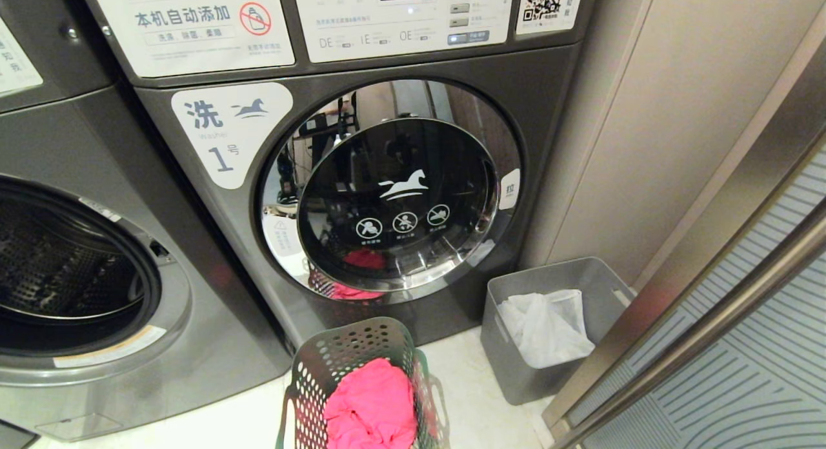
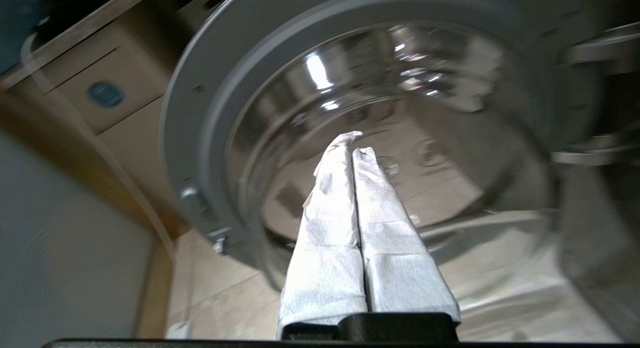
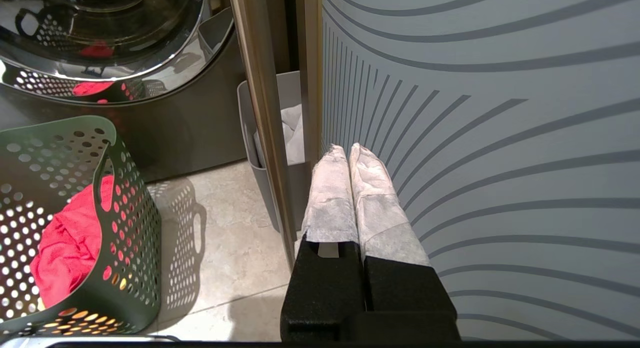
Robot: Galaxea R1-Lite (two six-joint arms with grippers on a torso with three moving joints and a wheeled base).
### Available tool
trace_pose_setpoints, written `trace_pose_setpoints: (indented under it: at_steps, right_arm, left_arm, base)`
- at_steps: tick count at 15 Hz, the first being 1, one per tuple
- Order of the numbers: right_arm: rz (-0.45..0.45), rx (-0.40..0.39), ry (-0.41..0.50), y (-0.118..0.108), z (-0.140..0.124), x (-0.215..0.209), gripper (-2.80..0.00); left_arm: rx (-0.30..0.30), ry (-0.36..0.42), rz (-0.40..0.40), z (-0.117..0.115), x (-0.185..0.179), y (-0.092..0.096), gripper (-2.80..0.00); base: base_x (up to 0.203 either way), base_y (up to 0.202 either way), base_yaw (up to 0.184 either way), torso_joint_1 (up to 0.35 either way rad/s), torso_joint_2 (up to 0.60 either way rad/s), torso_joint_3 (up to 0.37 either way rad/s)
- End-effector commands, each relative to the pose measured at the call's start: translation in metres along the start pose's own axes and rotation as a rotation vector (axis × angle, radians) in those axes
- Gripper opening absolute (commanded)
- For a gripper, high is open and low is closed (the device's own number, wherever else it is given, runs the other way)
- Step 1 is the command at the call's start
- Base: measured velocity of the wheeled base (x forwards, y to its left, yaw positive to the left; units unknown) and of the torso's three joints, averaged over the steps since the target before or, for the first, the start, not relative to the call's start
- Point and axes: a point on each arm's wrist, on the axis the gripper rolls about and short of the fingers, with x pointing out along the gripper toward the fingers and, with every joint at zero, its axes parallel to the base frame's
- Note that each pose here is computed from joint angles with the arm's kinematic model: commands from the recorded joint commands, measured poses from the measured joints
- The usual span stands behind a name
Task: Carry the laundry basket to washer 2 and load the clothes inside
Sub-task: Open the lid of the washing machine
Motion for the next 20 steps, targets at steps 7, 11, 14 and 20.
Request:
trace_pose_setpoints:
  at_steps: [7, 11, 14, 20]
  right_arm:
    - [0.0, 0.0, 0.0, 0.0, 0.0, 0.0, -2.8]
    - [0.0, 0.0, 0.0, 0.0, 0.0, 0.0, -2.8]
    - [0.001, 0.0, 0.0, 0.0, 0.0, 0.0, -2.8]
    - [-0.001, 0.0, 0.0, 0.0, 0.0, 0.0, -2.8]
  left_arm:
    - [0.041, -0.228, -0.935, -0.049, -0.209, -0.018, -2.8]
    - [0.124, -0.168, -1.145, -0.138, -0.23, 0.022, -2.8]
    - [0.106, -0.172, -1.315, -0.15, -0.232, 0.037, -2.8]
    - [-0.111, -0.357, -1.598, -0.172, -0.237, 0.059, -2.8]
  base:
    - [0.0, 0.0, 0.0, 0.0, 0.0, 0.0]
    - [0.0, 0.0, 0.0, 0.0, 0.0, 0.0]
    - [0.0, 0.0, 0.0, 0.0, 0.0, 0.0]
    - [0.0, 0.0, 0.0, 0.0, 0.0, 0.0]
